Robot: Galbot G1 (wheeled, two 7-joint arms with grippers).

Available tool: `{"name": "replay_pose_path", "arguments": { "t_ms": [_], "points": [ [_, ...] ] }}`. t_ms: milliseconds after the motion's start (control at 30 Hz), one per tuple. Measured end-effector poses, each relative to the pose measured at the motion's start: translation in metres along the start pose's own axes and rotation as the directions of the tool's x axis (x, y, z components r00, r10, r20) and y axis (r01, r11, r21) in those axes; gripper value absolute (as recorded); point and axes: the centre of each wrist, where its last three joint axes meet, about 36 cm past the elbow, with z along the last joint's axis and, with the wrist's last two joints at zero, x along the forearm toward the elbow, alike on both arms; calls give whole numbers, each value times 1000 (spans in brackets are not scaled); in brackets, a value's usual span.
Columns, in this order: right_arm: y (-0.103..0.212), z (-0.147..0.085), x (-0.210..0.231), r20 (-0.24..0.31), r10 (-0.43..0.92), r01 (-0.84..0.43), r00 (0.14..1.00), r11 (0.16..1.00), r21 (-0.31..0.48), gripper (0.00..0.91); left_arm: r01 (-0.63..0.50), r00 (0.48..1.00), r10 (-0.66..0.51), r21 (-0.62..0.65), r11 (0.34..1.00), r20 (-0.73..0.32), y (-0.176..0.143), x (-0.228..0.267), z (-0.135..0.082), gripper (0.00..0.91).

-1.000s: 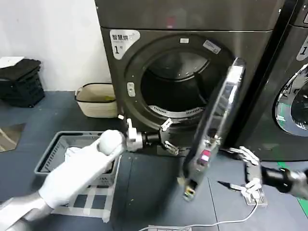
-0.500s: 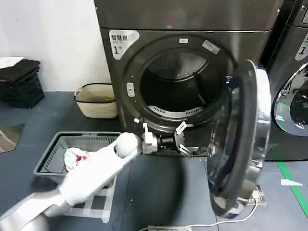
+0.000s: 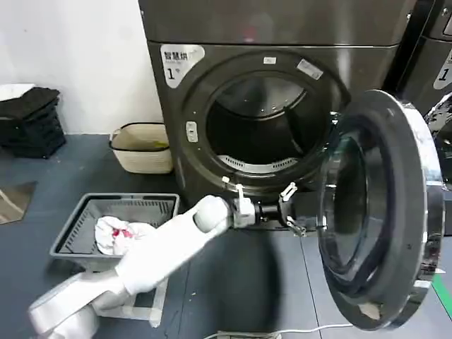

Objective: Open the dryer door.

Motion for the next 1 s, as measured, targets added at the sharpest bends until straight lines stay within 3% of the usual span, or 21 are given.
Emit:
{"name": "replay_pose_path", "arguments": {
  "t_ms": [133,300,567,767,1000],
  "points": [
    [-17,18,18,-108,149,-145,983,989,42,907,5,1000,-5,-33,999,20,3,-16,0,907],
    [-28,27,34,-178,308,-293,935,950,104,907,11,999,-10,-54,998,31,9,-35,-2,907],
    [-50,22,51,-235,464,-418,854,881,220,907,-2,999,5,-72,997,40,21,-66,-8,907],
    [-63,6,54,-279,506,-453,816,860,234,907,16,999,-13,-79,997,32,22,-83,-6,907],
    [-71,-8,61,-271,529,-476,804,847,237,907,50,999,-50,-97,994,0,20,-101,-4,907]
  ]
}}
